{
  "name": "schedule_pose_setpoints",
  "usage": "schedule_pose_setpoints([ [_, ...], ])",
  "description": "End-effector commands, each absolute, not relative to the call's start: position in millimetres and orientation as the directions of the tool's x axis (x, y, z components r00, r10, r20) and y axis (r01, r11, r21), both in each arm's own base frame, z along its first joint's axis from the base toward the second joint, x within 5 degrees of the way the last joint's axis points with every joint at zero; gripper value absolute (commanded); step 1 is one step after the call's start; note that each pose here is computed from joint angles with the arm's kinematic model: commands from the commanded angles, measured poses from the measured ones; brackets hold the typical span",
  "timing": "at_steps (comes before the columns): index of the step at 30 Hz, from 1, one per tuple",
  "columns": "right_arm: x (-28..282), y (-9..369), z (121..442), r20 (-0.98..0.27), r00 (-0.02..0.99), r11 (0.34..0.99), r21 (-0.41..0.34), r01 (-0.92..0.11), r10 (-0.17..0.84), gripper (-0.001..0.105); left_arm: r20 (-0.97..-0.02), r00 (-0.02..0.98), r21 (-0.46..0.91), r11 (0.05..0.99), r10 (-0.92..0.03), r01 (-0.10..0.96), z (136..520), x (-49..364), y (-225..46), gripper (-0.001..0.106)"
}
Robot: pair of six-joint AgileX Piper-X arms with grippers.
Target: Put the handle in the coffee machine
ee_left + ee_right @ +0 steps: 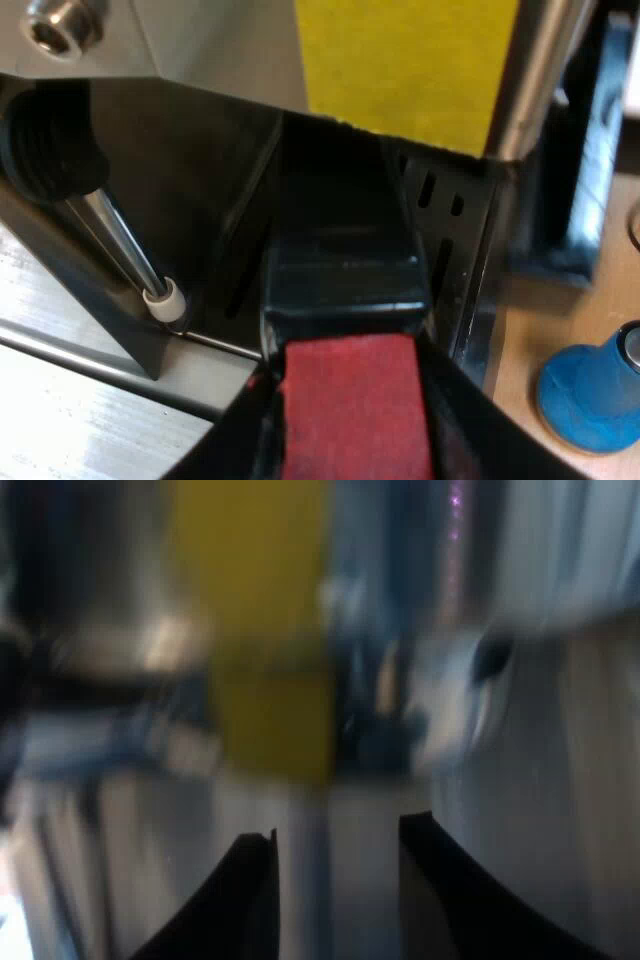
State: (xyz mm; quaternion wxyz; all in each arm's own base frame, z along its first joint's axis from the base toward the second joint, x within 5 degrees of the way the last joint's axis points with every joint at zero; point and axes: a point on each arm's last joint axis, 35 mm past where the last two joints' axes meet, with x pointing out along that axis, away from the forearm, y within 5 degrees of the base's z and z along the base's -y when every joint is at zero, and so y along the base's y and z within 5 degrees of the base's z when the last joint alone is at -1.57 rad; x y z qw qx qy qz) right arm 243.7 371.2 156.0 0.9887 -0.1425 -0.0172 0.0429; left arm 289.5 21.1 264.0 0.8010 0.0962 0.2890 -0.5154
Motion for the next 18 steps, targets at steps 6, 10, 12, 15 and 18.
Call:
schedule_pose_setpoints([
  [6, 255, 369, 176, 0.111, 0.986, 0.945, -0.316, -0.08, 0.121, 0.032, -0.413, 0.292, -0.12, 0.369, -0.863, 0.922, 287, 282, 16, 0.0],
  [10, 255, 369, 180, 0.142, 0.983, 0.957, -0.281, -0.07, 0.114, 0.032, -0.413, 0.292, -0.12, 0.369, -0.863, 0.922, 287, 282, 16, 0.0],
  [12, 254, 368, 183, 0.156, 0.982, 0.961, -0.27, -0.065, 0.111, 0.032, -0.413, 0.292, -0.12, 0.369, -0.863, 0.922, 287, 282, 16, 0.0],
  [15, 254, 368, 184, 0.163, 0.981, 0.963, -0.26, -0.064, 0.109, 0.032, -0.413, 0.292, -0.12, 0.369, -0.863, 0.922, 287, 282, 16, 0.0],
  [18, 254, 368, 184, 0.163, 0.981, 0.963, -0.26, -0.064, 0.109, 0.032, -0.413, 0.292, -0.12, 0.369, -0.863, 0.922, 287, 282, 16, 0.0],
])
